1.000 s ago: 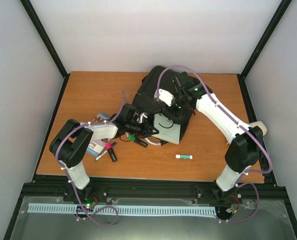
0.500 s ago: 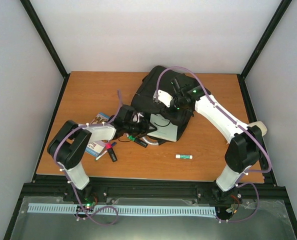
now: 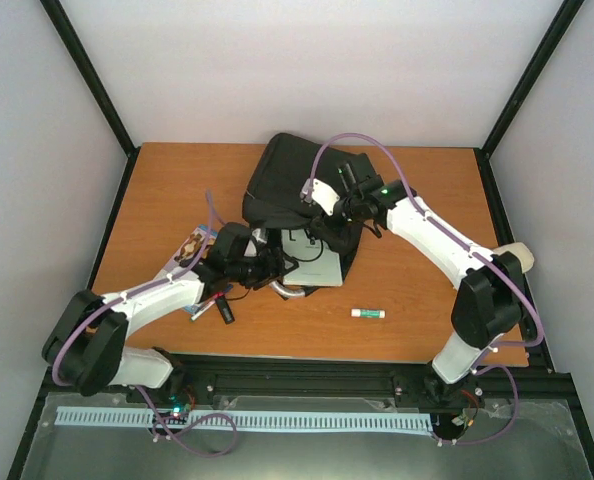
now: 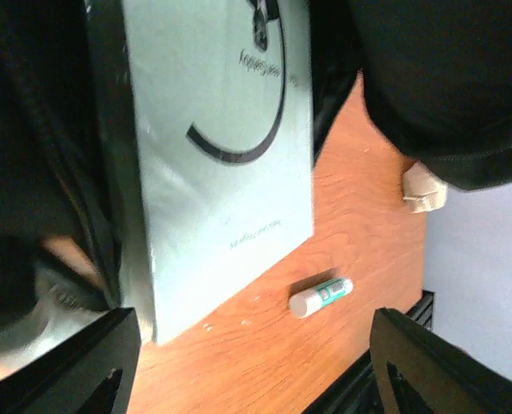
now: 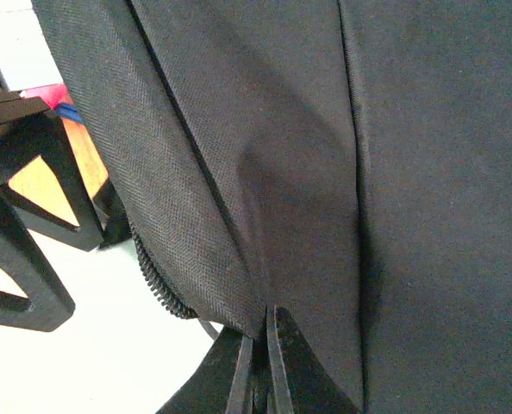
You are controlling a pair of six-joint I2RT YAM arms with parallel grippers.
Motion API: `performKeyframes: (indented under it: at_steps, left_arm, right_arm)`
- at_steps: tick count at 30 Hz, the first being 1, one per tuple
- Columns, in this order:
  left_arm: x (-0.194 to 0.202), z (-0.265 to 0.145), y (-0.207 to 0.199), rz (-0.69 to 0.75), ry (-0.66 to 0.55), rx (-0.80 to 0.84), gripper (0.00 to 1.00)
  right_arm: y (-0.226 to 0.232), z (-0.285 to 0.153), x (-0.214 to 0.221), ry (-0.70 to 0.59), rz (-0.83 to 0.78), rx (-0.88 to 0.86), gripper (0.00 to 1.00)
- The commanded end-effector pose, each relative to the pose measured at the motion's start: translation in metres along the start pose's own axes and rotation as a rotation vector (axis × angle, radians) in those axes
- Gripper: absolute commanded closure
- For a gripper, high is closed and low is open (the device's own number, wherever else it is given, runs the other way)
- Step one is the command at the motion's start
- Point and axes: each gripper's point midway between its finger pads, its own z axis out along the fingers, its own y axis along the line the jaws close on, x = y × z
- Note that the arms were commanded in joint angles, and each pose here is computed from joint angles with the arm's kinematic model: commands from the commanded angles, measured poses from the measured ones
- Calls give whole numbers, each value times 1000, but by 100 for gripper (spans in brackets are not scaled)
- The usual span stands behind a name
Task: Pack the student bag
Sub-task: Place the book in the student bag.
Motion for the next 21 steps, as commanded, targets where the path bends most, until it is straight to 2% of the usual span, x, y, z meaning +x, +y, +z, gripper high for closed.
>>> performKeyframes:
  at_steps: [1,4,10,14,17,21]
  left_arm:
    - [1,-13,15,-19,-75,-97,24]
    - [5,-10,16,-16,-78,-86,24]
    - [-16,-1,12,74,-157,-108,25]
    - [-27,6,5,132,-176,-117,30]
    - [-12,-2,-10,163,-183,-85,32]
    - [37,-3,-37,231,-135,-10,40]
  right_arm:
    - [-22,-15,4,-13,58,104,97]
    - [-23,-17,7,-23,67,126,97]
    - [-38,-38,14,-89,121,219,97]
    - [-37,-44,18,-136,139,238,97]
    - [-38,-46,18,-160,155,236,97]
    - [-38,-43,21,-165,154,240,97]
